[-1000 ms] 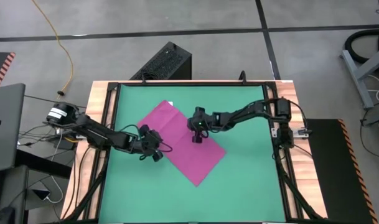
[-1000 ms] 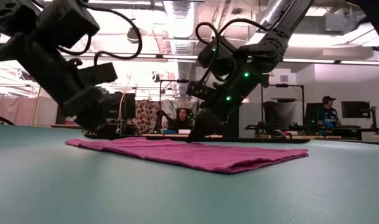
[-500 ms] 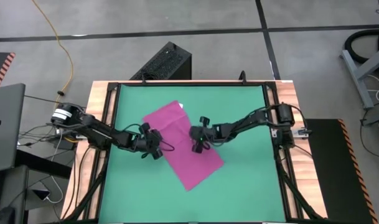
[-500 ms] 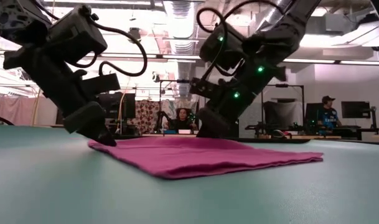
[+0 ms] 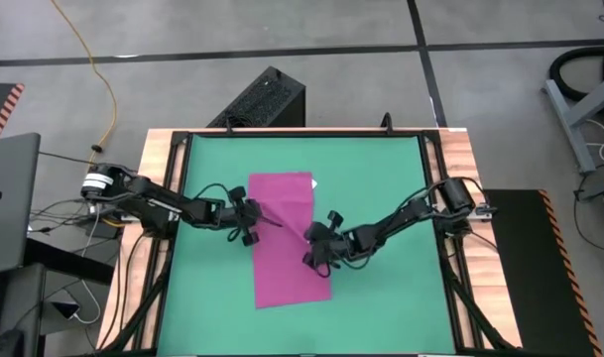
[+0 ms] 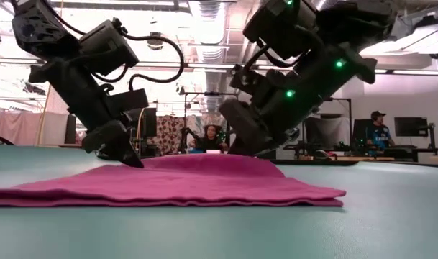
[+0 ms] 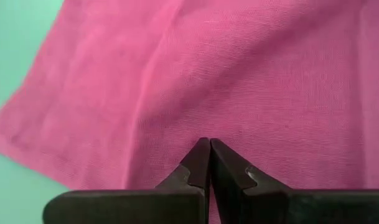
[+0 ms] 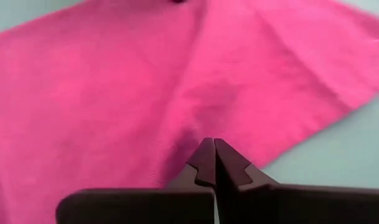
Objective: Roll towel into tight, uniform cylinder
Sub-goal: Roll the pink towel
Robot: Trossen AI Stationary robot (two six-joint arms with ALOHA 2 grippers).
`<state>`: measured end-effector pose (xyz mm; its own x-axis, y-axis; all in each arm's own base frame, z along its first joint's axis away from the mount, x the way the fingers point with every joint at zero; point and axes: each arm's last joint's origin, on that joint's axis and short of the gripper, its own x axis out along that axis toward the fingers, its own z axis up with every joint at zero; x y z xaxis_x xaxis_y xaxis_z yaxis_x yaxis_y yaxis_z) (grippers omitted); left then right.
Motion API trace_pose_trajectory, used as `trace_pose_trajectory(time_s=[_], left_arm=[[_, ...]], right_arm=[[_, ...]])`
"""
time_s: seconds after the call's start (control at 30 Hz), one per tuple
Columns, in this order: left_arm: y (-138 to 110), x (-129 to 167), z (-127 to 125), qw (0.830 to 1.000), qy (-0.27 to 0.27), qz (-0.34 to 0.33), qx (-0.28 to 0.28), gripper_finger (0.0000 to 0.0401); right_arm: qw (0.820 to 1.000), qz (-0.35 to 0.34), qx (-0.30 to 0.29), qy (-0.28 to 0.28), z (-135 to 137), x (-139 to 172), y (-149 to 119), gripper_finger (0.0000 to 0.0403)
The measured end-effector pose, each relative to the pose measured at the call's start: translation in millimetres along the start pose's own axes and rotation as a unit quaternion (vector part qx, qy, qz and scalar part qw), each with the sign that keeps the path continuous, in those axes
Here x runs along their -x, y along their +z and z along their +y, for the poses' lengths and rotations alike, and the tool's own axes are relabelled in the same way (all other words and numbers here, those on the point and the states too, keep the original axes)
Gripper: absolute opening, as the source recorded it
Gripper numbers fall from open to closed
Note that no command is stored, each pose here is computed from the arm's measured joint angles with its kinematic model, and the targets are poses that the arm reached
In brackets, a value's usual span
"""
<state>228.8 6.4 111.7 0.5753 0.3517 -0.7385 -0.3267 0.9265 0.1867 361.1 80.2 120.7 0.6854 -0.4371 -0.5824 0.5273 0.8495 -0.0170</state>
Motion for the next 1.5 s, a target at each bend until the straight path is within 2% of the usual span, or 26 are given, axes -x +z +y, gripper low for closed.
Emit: trace_pose_trajectory(time_s=[0.07, 0.17, 0.3, 0.37, 0.5, 0.57, 0.7, 0.83, 1.1, 1.33, 1.5], left_arm=[[3.0, 3.3, 0.0, 0.999, -0.026, -0.008, 0.019, 0.0000], [6.5, 13.6, -5.4, 0.994, -0.097, -0.015, 0.037, 0.0000], [15.9, 34.6, -17.3, 0.984, -0.158, -0.061, 0.064, 0.0000], [17.0, 43.8, -24.5, 0.983, -0.156, -0.082, 0.056, 0.0000], [18.7, 57.8, -30.4, 0.984, -0.117, -0.122, 0.051, 0.0000], [19.2, 61.3, -32.9, 0.983, -0.122, -0.130, 0.050, 0.0000], [14.5, 61.3, -41.4, 0.983, -0.137, -0.119, 0.037, 0.0002], [8.8, 55.7, -46.4, 0.987, -0.117, -0.103, 0.034, 0.0019], [-6.9, 36.3, -61.0, 0.986, -0.165, -0.031, 0.020, 0.0052], [-9.1, 33.4, -60.8, 0.990, -0.132, -0.030, 0.037, 0.0052], [-8.3, 42.3, -60.9, 0.979, -0.204, -0.010, 0.011, 0.0052]], right_arm=[[0.999, -0.008, 0.025, -0.034, -2.0, 1.1, -1.9, 0.0013], [0.996, -0.022, 0.049, -0.071, -9.0, -2.9, 2.4, 0.0013], [0.994, -0.042, 0.066, -0.080, -17.6, -10.5, 14.3, 0.0014], [0.994, -0.052, 0.074, -0.066, -20.1, -13.6, 21.7, 0.0014], [0.995, -0.050, 0.089, -0.007, -29.4, -24.2, 33.3, 0.0014], [0.995, -0.039, 0.093, 0.015, -36.1, -29.5, 36.2, 0.0014], [0.989, -0.035, 0.136, 0.041, -37.9, -31.6, 37.5, 0.0014], [0.983, -0.045, 0.166, 0.069, -32.3, -23.5, 41.8, 0.0014], [0.986, -0.016, 0.161, 0.047, -47.3, -29.8, 42.7, 0.0014], [0.990, 0.005, 0.139, 0.025, -63.5, -37.7, 44.5, 0.0014], [0.992, 0.037, 0.122, 0.016, -67.6, -38.5, 39.0, 0.0014]])
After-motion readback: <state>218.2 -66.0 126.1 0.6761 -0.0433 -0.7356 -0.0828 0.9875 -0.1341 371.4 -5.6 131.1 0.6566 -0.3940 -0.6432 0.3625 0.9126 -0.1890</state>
